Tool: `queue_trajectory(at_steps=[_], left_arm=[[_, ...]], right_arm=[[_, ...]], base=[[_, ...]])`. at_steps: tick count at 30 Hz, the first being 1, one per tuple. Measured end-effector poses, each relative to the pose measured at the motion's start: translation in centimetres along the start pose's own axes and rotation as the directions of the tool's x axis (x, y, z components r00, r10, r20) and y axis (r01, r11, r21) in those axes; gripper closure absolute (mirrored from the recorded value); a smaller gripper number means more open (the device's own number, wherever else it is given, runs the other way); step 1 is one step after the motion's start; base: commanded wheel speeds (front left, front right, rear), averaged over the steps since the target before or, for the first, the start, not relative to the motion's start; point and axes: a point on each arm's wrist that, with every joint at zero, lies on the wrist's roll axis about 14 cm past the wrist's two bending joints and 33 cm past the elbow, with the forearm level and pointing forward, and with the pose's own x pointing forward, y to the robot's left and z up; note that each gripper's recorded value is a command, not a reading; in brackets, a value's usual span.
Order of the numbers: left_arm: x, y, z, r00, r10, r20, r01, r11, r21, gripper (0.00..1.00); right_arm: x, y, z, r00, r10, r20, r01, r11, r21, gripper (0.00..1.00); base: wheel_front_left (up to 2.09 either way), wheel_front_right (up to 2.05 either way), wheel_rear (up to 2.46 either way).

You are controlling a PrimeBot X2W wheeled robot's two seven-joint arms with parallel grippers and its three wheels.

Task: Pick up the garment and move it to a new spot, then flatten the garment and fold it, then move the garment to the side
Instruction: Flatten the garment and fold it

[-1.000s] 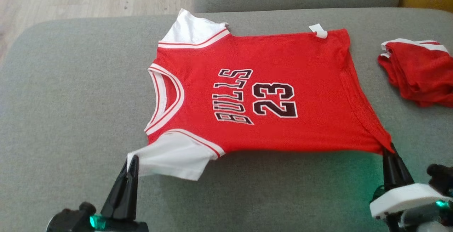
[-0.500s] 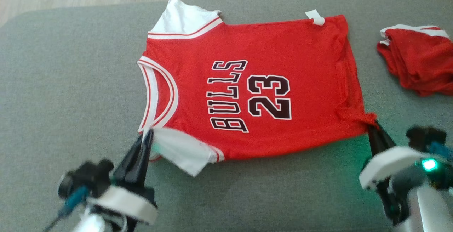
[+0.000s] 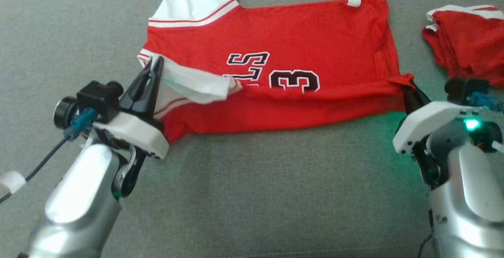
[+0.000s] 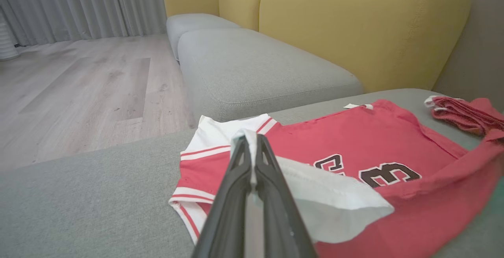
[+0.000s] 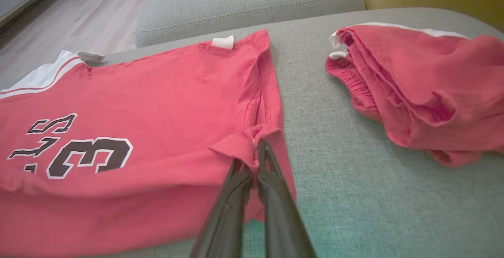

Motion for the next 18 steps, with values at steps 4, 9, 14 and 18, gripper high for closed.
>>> queue_trajectory(at_steps=[4, 9, 14, 18], left_arm=[[1.4, 0.6, -0.6, 1.000, 0.019, 0.004, -0.019, 1.000, 0.002, 1.00], [2.6, 1.3, -0.7, 0.999, 0.038, 0.026, -0.038, 0.999, 0.008, 1.00], [3.4, 2.3, 0.0, 0.994, 0.072, 0.079, -0.073, 0.997, 0.008, 0.90], [3.7, 2.5, 0.5, 0.991, 0.074, 0.109, -0.075, 0.997, 0.008, 0.00]], right_arm=[[1.0, -0.2, -0.3, 1.000, -0.004, -0.023, 0.004, 1.000, 0.004, 1.00], [1.7, -0.3, -0.7, 0.999, -0.006, -0.040, 0.007, 1.000, 0.008, 0.97], [2.4, 0.0, -0.2, 1.000, 0.006, -0.011, -0.005, 1.000, 0.024, 0.00], [2.7, 0.4, 0.9, 0.999, 0.019, 0.036, -0.020, 0.999, 0.031, 0.00]], base=[[0.00, 0.00, 0.00], [0.00, 0.00, 0.00], [0.00, 0.00, 0.00], [0.00, 0.00, 0.00]])
